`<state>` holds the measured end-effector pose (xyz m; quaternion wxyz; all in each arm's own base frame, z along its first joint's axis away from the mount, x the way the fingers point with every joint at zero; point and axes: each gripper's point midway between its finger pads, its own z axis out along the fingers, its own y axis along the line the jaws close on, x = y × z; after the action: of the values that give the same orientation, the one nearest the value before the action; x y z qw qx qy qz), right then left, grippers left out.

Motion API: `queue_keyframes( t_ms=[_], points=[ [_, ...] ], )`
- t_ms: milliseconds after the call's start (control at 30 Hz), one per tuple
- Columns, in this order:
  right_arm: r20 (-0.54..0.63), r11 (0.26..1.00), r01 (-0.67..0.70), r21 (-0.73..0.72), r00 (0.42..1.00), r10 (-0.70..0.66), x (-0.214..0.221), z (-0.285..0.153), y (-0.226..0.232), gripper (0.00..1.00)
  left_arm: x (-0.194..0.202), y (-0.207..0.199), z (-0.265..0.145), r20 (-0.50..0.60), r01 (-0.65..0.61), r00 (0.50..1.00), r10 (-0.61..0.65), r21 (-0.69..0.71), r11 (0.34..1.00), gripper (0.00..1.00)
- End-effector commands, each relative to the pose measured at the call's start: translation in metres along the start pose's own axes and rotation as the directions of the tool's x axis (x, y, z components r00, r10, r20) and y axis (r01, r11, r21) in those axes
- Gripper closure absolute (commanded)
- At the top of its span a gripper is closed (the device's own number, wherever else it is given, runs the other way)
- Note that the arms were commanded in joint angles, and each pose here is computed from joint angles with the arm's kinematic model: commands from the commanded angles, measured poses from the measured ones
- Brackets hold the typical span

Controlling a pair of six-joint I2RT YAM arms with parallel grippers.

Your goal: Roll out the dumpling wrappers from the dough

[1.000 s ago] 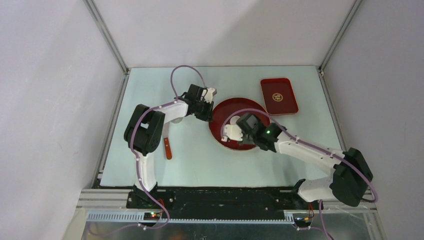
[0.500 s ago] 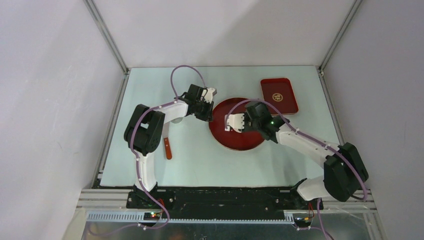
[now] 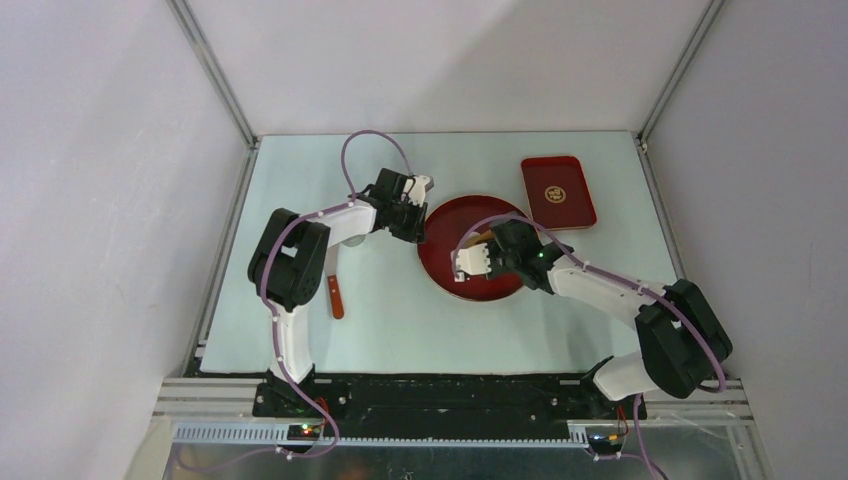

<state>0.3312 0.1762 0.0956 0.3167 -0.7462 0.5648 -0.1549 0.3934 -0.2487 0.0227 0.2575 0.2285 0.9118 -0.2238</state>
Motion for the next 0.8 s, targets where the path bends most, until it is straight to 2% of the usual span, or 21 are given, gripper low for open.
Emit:
queue_keyframes(
  t_ms=[0, 500, 767],
  points=[
    [-0.059, 0.95, 0.016, -0.313, 0.998, -0.036, 0.026, -0.002, 0.089, 1.0, 0.001, 0.008, 0.003, -0.005, -0.002, 1.0, 0.002, -0.014, 1.0, 0.77],
    [-0.108, 0.865, -0.076, -0.497, 0.994, 0.025, 0.038, -0.019, 0.143, 1.0, 0.0, 0.008, 0.003, -0.002, -0.002, 1.0, 0.002, -0.016, 1.0, 0.77],
    [-0.087, 0.827, -0.096, -0.554, 0.995, 0.058, 0.033, -0.031, 0.157, 1.0, 0.001, 0.008, 0.003, -0.004, -0.002, 1.0, 0.002, -0.015, 1.0, 0.77]
  ],
)
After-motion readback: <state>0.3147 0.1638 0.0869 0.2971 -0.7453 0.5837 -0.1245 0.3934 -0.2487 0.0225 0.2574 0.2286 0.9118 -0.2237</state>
